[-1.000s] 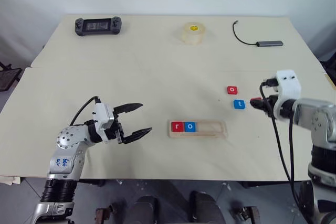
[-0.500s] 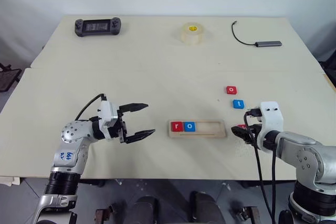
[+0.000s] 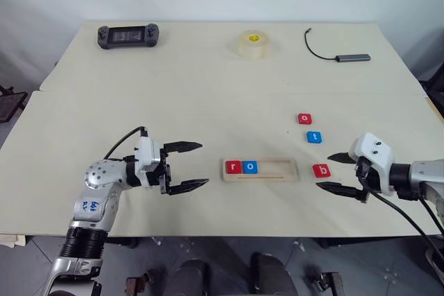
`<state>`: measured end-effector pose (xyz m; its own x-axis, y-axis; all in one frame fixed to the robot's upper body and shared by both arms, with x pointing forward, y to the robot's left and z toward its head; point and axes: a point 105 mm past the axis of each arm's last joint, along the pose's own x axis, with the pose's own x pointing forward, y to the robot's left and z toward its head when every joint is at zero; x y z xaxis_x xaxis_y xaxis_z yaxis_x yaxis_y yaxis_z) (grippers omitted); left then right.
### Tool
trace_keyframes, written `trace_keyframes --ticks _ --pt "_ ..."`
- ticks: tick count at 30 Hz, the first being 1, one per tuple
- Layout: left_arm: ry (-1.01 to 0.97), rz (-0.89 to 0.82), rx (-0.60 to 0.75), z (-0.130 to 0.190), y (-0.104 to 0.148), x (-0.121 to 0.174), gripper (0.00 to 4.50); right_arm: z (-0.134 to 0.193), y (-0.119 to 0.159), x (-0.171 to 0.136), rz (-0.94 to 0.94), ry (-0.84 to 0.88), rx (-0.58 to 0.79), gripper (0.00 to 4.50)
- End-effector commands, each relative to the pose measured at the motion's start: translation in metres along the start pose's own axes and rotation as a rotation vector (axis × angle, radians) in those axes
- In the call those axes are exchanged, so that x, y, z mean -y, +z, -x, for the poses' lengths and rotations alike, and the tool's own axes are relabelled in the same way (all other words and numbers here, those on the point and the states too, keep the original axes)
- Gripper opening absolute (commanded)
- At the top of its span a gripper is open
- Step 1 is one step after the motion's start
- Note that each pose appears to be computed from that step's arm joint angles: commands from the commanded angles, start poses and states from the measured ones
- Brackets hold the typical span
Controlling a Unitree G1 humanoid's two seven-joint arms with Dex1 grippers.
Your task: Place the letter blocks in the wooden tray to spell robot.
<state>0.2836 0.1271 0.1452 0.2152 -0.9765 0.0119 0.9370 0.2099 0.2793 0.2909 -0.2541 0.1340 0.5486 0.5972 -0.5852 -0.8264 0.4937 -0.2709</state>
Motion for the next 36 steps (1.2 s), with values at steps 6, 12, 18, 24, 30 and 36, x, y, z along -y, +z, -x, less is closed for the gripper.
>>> trace_keyframes --ticks 6,12,18,24,30,36 --pt "-0.026 -0.036 0.009 -0.002 0.008 0.005 4.50 -0.007 -0.011 0.016 0.112 0.120 -0.032 4.41" --pt "-0.023 -0.035 0.011 -0.004 0.008 0.007 4.50 -0.012 -0.016 0.018 0.121 0.186 -0.056 3.46" --pt "-0.013 -0.037 0.011 -0.003 0.009 0.006 4.50 -0.012 -0.014 0.020 0.131 0.192 -0.039 1.46" --pt "-0.009 -0.036 0.008 -0.002 0.008 0.007 4.50 -0.008 0.013 0.021 0.222 0.223 -0.021 1.46" --pt "-0.013 -0.032 0.007 -0.003 0.007 0.007 4.50 -0.016 0.059 0.007 0.306 0.326 0.033 1.46" --pt "-0.008 -0.026 0.009 -0.003 0.007 0.009 4.50 -0.045 0.081 -0.014 0.348 0.388 0.045 1.46"
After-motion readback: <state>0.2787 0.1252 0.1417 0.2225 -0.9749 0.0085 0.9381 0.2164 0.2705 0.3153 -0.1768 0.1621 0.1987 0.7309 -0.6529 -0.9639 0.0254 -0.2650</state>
